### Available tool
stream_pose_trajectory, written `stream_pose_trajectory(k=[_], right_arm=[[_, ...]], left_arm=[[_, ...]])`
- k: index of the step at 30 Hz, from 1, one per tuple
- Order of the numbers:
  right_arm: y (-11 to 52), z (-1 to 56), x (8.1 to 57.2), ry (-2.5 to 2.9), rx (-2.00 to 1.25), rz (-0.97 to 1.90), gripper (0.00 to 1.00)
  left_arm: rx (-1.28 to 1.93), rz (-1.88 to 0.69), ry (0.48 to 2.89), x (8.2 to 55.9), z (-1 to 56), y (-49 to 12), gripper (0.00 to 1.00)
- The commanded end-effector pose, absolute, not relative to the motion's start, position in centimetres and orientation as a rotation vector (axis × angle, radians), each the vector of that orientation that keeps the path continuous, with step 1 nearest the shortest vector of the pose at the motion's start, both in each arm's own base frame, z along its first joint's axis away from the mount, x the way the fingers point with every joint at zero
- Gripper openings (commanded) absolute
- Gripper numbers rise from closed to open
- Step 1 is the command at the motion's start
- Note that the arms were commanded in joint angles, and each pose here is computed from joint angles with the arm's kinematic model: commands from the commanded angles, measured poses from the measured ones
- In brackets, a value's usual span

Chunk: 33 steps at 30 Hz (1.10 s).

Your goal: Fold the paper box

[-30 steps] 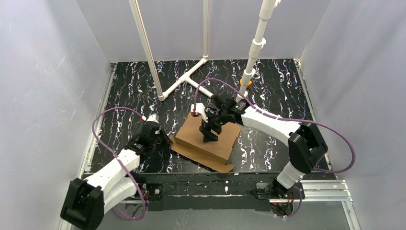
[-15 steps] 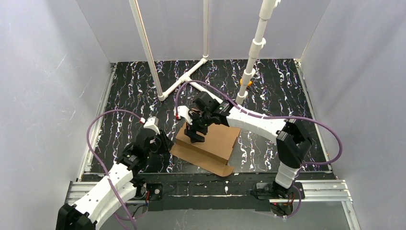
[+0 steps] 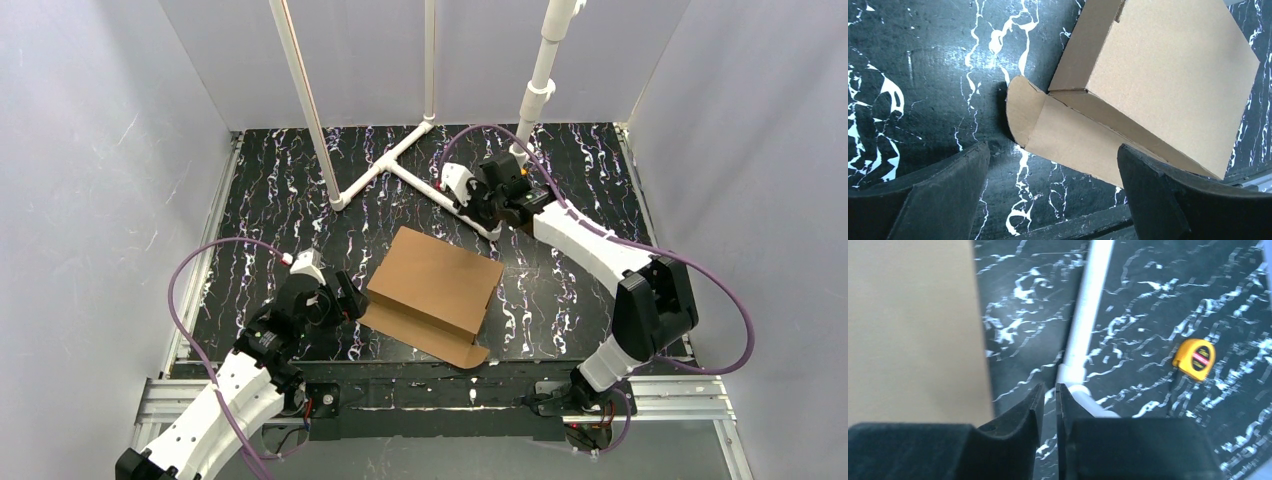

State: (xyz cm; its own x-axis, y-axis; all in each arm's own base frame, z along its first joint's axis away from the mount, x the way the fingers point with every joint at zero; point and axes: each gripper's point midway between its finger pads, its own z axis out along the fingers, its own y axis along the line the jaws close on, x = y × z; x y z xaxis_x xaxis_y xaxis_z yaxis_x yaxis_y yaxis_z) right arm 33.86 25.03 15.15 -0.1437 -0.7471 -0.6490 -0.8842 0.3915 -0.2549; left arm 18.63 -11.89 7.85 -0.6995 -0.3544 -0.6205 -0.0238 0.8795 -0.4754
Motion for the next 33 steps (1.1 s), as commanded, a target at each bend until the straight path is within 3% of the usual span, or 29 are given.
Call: stream_pose_trajectory(k=[1, 5, 10, 14, 15, 18, 21, 24, 33], right_arm=[[24.7, 17.4, 37.3, 1.795, -1.344, 0.052, 0.21], [21.5, 16.6, 40.6, 1.858, -1.272, -0.108, 0.16], [17.9, 17.0, 42.6, 1.883, -1.271, -0.182, 0.15], [17.1, 17.1, 44.1, 1.894, -1.294, -0.170, 0.16], [18.9, 17.6, 42.6, 1.882, -1.355, -0.022, 0.19], [27.7, 18.6, 29.7, 1.747, -1.644, 0.641, 0.54], [32.3, 17.8, 21.6, 1.582, -1.797, 0.892, 0.72], [32.8, 16.0, 20.3, 1.566, -1.796, 0.991, 0.72], [32.5, 16.1, 19.4, 1.506, -1.747, 1.047, 0.73]], left_arm=[[-0.232, -0.637, 2.275, 18.7, 9.6, -12.9, 0.97], [-0.182, -0.720, 2.290, 18.0, 9.6, -14.1, 0.89], [-0.164, -0.771, 2.321, 17.1, 9.0, -14.7, 0.87], [-0.232, -0.587, 2.446, 16.9, 7.6, -12.7, 0.85], [-0.255, -0.541, 2.497, 16.4, 7.2, -12.2, 0.85], [-0.340, -0.319, 2.551, 16.4, 6.5, -9.7, 0.79], [-0.320, -0.313, 2.485, 17.6, 5.5, -9.7, 0.77], [-0.241, -0.522, 2.290, 19.7, 5.2, -12.1, 0.73], [-0.383, -0.664, 2.321, 20.6, 2.7, -12.2, 0.65]])
